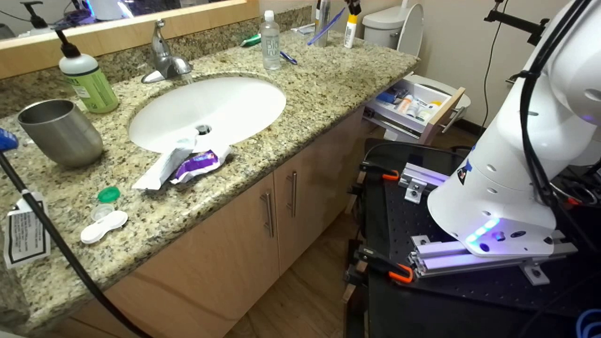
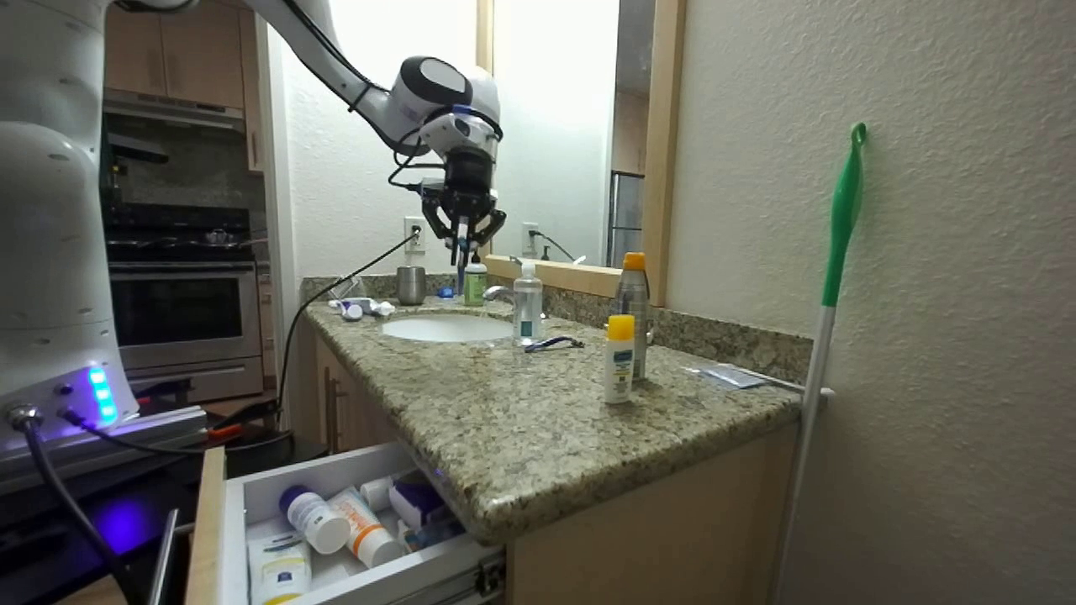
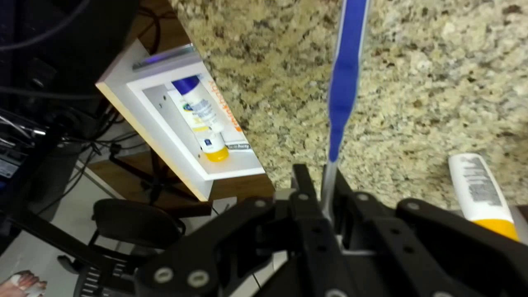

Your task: Take the toothbrush from the cup and put it on the counter

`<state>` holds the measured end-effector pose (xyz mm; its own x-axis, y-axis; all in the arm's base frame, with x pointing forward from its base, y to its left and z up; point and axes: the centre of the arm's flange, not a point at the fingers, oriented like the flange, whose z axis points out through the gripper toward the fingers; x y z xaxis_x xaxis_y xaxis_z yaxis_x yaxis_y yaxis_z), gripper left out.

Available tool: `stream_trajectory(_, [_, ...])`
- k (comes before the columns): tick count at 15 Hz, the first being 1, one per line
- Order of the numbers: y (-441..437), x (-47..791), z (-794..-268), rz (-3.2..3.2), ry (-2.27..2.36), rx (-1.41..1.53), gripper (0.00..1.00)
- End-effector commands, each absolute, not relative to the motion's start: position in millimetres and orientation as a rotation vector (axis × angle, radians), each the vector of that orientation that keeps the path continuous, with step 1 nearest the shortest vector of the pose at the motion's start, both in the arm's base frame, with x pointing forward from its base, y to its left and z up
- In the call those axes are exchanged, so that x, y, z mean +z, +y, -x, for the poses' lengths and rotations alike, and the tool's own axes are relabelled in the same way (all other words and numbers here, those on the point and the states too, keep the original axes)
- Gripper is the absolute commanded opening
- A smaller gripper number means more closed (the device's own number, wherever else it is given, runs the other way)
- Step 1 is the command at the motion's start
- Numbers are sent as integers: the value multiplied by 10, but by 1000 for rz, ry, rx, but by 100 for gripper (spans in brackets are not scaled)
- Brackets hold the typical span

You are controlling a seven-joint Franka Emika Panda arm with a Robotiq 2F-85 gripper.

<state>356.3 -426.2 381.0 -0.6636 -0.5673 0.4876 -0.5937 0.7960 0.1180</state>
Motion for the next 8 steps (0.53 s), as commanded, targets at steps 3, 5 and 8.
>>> stream_trajectory(3, [-5101,2903,-4022,-784,-2607,-333,3])
stream_trajectory(5, [-5242,2624,-4048,-759,-2657,-480,3])
stream_trajectory(8, [-5302,2614,-4124,-736,-2696,-713,40])
